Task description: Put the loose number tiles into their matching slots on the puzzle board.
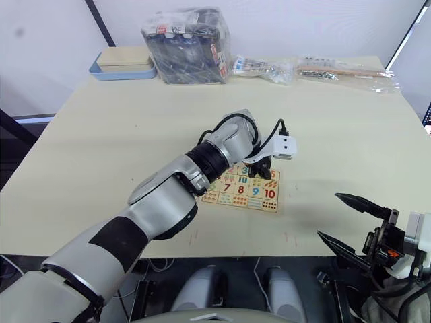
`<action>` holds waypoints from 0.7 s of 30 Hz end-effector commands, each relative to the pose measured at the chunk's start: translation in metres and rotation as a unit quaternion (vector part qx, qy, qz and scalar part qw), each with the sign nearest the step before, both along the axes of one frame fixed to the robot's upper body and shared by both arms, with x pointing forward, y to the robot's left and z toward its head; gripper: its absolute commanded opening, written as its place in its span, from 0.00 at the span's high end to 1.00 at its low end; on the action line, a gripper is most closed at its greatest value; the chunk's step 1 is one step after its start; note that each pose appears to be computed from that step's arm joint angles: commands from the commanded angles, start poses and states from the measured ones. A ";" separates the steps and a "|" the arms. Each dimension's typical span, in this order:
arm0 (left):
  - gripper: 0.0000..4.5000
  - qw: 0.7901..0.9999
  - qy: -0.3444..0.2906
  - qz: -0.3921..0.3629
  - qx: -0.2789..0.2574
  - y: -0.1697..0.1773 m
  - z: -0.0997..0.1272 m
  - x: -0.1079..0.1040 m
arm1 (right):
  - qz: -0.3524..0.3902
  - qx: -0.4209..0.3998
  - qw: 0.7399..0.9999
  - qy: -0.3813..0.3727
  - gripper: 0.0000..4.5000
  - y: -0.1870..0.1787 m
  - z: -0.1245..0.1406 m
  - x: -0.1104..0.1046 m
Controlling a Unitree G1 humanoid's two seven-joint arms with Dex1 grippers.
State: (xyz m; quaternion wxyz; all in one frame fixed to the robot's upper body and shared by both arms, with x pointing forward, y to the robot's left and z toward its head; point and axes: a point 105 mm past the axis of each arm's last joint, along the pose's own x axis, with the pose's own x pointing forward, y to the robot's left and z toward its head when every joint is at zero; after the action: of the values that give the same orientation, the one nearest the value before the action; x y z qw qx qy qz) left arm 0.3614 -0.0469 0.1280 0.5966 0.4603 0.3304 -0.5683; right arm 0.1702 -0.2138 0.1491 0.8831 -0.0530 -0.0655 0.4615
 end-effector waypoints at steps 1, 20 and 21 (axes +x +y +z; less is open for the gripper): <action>0.79 1.000 0.005 -0.003 0.002 -0.001 -0.001 -0.003 | 0.005 -0.005 1.000 -0.014 0.00 0.000 0.007 -0.001; 0.41 0.983 0.012 0.006 -0.185 0.012 0.081 0.002 | 0.009 -0.004 1.000 -0.012 0.00 0.002 0.008 0.000; 0.41 0.979 0.006 0.005 -0.202 0.015 0.083 0.004 | 0.009 -0.004 1.000 -0.013 0.00 0.002 0.008 0.001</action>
State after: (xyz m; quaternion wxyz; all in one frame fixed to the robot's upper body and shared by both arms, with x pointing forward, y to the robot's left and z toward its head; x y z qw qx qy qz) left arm 0.3663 -0.0290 0.1993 0.6708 0.3341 0.2492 -0.6134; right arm 0.1719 -0.2132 0.1500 0.8822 -0.0518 -0.0654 0.4634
